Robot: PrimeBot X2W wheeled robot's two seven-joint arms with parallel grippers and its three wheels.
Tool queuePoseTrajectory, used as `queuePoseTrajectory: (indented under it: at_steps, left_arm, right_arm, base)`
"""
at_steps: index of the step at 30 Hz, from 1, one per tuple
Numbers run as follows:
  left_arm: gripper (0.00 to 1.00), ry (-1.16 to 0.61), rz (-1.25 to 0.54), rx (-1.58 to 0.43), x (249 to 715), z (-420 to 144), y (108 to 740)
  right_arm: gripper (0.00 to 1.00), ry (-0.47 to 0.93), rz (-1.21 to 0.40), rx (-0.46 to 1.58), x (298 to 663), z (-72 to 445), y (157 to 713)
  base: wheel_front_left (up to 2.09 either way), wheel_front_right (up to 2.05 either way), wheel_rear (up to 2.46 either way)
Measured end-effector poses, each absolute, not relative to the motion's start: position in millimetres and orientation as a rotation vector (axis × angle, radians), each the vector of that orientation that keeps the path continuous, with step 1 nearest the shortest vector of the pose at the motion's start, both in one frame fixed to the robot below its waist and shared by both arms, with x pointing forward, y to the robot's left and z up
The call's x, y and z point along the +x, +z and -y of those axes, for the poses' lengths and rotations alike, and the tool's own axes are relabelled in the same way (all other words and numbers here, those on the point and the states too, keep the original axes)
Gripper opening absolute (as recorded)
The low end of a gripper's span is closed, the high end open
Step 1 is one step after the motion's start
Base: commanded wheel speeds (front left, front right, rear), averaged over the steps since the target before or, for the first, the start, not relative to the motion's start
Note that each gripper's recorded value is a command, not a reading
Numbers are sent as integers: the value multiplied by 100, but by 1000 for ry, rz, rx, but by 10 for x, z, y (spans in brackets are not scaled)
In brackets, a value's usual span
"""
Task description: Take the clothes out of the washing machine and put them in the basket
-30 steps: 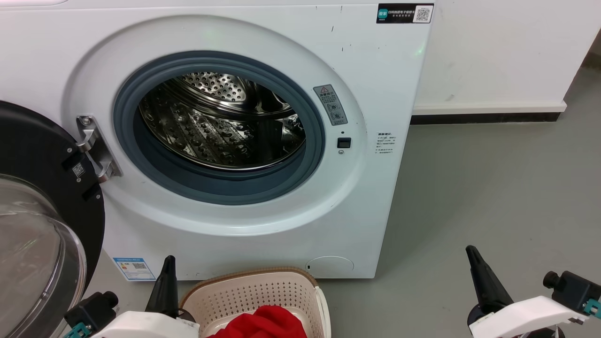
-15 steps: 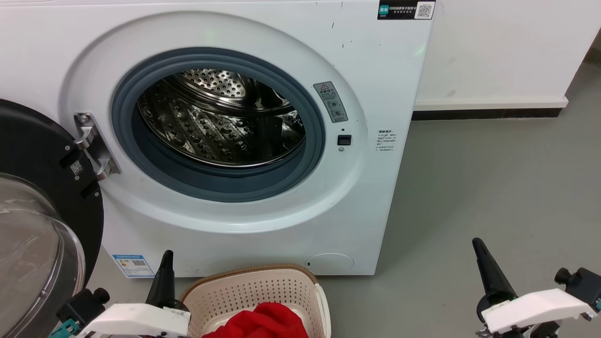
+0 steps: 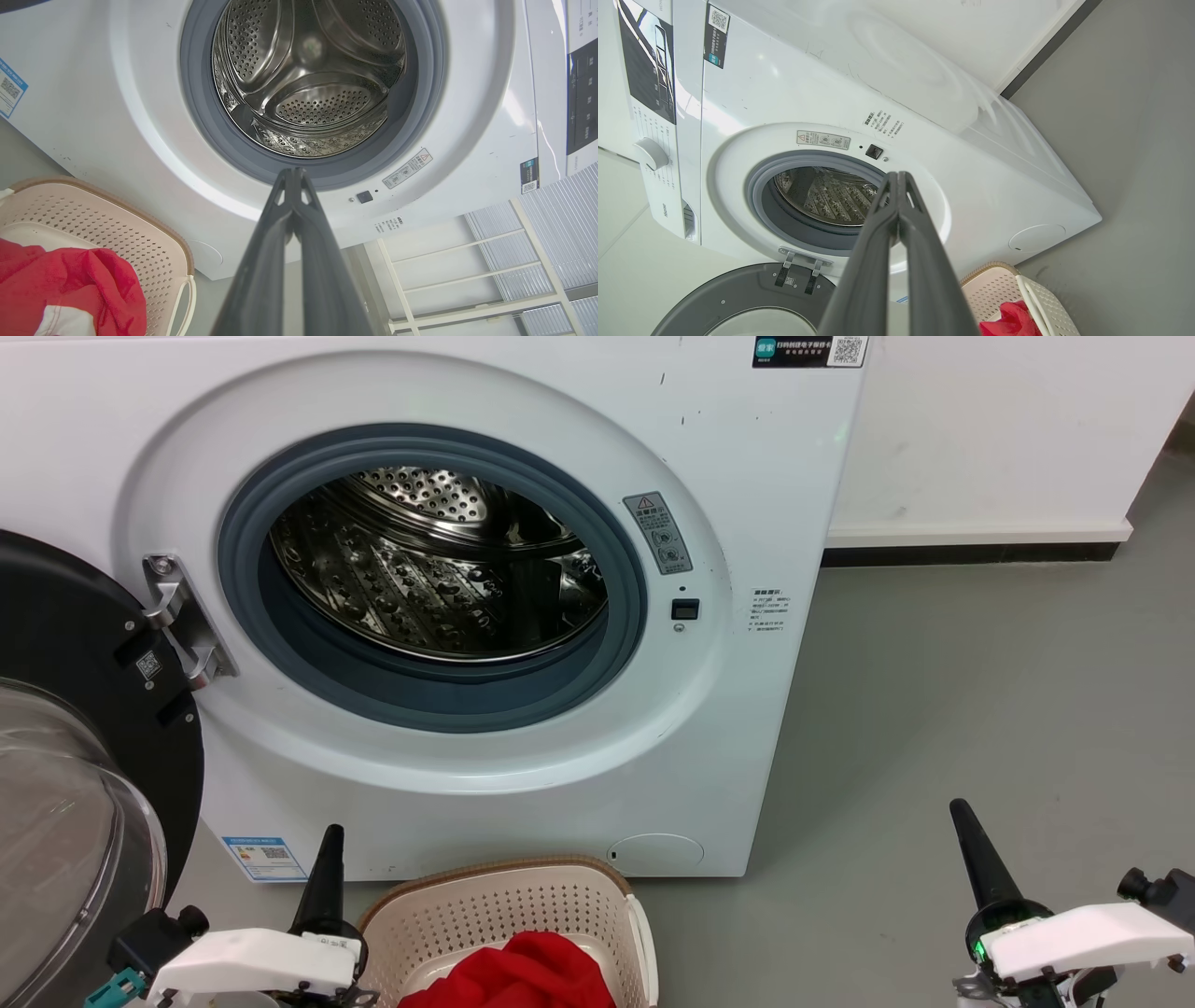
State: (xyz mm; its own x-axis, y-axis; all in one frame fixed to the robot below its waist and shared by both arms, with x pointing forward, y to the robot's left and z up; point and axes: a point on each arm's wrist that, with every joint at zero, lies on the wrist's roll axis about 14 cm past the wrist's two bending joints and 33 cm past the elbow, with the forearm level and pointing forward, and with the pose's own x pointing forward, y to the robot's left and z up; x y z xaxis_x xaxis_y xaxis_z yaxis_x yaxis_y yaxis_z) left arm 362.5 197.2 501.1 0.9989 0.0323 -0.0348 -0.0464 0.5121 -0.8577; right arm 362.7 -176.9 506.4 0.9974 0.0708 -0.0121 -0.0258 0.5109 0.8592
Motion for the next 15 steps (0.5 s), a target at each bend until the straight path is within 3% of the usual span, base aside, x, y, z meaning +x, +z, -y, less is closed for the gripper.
queuePoseTrajectory:
  at_steps: [15]
  left_arm:
    - [0,40,-20,-1189,3696,-1978,5013]
  right_arm:
    - [0,38,-39,1191,3702,1837,5067]
  base:
    - [0,0,0]
